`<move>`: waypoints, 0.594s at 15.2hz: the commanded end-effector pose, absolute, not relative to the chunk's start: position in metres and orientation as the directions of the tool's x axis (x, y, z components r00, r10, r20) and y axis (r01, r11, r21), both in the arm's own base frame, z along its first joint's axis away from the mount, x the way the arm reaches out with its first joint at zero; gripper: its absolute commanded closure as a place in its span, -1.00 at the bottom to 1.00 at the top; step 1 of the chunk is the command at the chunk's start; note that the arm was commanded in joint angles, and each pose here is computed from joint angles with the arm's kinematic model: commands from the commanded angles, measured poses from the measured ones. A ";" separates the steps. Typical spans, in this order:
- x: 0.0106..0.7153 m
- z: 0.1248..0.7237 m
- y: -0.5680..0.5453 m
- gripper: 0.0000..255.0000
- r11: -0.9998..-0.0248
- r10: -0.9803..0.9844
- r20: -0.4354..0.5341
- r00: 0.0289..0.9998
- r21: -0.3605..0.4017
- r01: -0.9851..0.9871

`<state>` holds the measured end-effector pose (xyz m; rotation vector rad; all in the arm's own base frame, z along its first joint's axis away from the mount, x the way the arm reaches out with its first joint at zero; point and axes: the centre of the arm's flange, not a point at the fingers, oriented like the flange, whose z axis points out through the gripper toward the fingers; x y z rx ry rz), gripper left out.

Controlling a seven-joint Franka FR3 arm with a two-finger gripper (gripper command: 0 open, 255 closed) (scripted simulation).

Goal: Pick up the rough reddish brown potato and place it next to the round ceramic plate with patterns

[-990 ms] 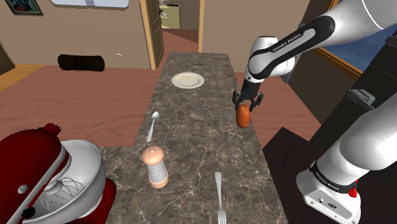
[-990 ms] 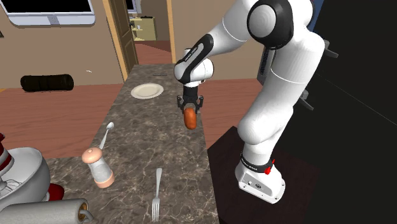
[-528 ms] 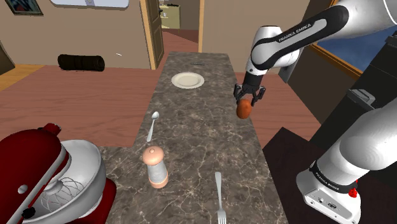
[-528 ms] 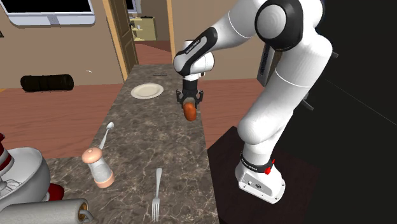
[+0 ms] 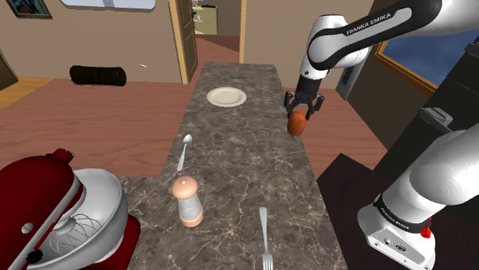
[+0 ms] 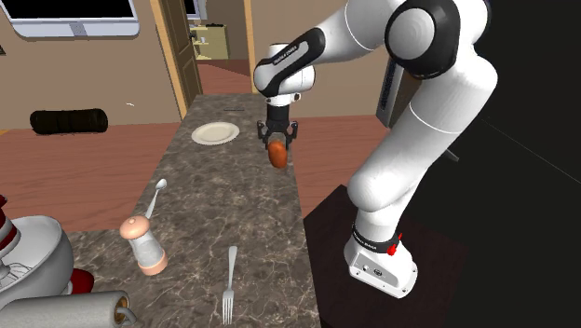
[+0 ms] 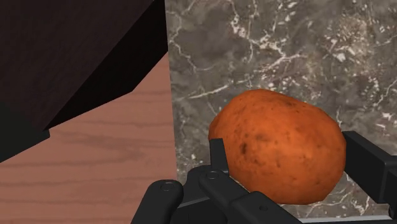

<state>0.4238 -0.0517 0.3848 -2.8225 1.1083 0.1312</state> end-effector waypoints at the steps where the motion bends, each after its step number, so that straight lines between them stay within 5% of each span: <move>1: 0.424 0.392 -0.052 1.00 -0.728 -0.673 -0.119 0.730 -0.067 -0.682; 9: 0.503 0.378 -0.121 1.00 -0.728 -0.673 -0.119 0.730 -0.067 -0.682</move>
